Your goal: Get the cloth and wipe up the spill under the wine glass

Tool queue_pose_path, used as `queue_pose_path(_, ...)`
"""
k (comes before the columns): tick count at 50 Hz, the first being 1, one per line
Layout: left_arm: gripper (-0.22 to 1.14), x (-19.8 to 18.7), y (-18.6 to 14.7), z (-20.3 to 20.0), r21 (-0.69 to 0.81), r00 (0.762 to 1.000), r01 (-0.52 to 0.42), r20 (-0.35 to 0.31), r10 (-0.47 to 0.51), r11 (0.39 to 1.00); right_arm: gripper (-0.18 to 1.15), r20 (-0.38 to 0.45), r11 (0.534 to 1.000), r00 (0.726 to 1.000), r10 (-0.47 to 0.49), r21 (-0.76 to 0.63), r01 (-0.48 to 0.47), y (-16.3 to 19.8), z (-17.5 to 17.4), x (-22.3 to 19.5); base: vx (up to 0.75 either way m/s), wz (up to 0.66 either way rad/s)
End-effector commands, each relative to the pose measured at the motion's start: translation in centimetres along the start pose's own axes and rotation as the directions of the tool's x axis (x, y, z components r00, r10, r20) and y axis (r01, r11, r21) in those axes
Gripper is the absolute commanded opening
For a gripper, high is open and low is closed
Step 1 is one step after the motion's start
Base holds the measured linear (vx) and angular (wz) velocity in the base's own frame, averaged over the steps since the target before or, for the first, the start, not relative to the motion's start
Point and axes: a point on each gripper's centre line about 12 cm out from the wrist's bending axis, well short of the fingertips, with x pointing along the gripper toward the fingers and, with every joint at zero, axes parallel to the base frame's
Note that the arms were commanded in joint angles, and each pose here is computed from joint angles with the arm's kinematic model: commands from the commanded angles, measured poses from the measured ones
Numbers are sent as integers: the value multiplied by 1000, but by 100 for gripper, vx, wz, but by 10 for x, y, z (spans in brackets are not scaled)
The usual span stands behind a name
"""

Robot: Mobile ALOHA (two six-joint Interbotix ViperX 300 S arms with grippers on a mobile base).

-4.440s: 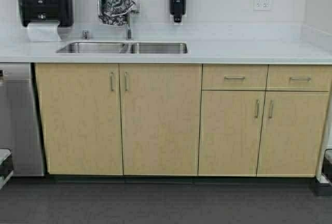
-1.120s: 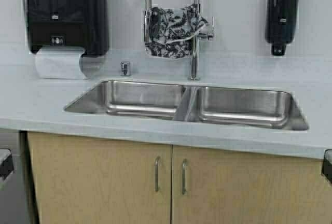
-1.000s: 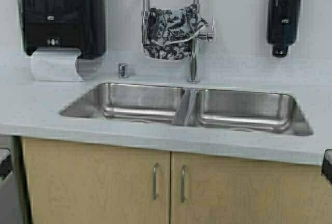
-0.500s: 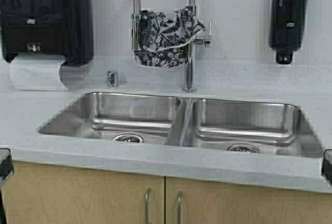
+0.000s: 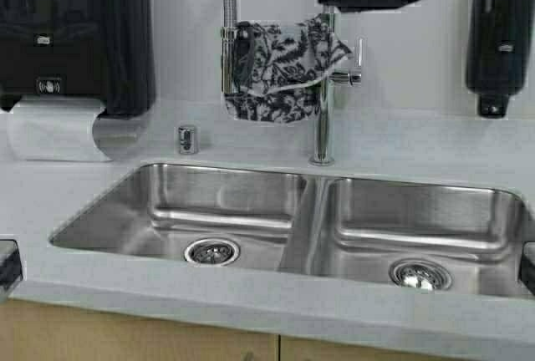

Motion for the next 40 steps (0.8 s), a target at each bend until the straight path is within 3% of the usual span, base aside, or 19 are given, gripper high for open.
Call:
queue_pose_path(1, 3, 1, 0, 2, -3, 1000, 2, 6, -2, 1000, 40, 20, 1000, 1000, 15, 3, -15, 5, -3, 11, 19, 6)
queue_pose_path(20, 3, 1, 0, -1, -2, 1000, 1, -5, -1, 1000, 100, 9, 994, 998, 67, 85, -67, 22, -45, 34, 18, 6)
queue_pose_path(40, 3, 1, 0, -2, -3, 1000, 0, -12, 0, 1000, 102, 42, 987, 997, 72, 143, -78, 23, -66, 53, 13, 4)
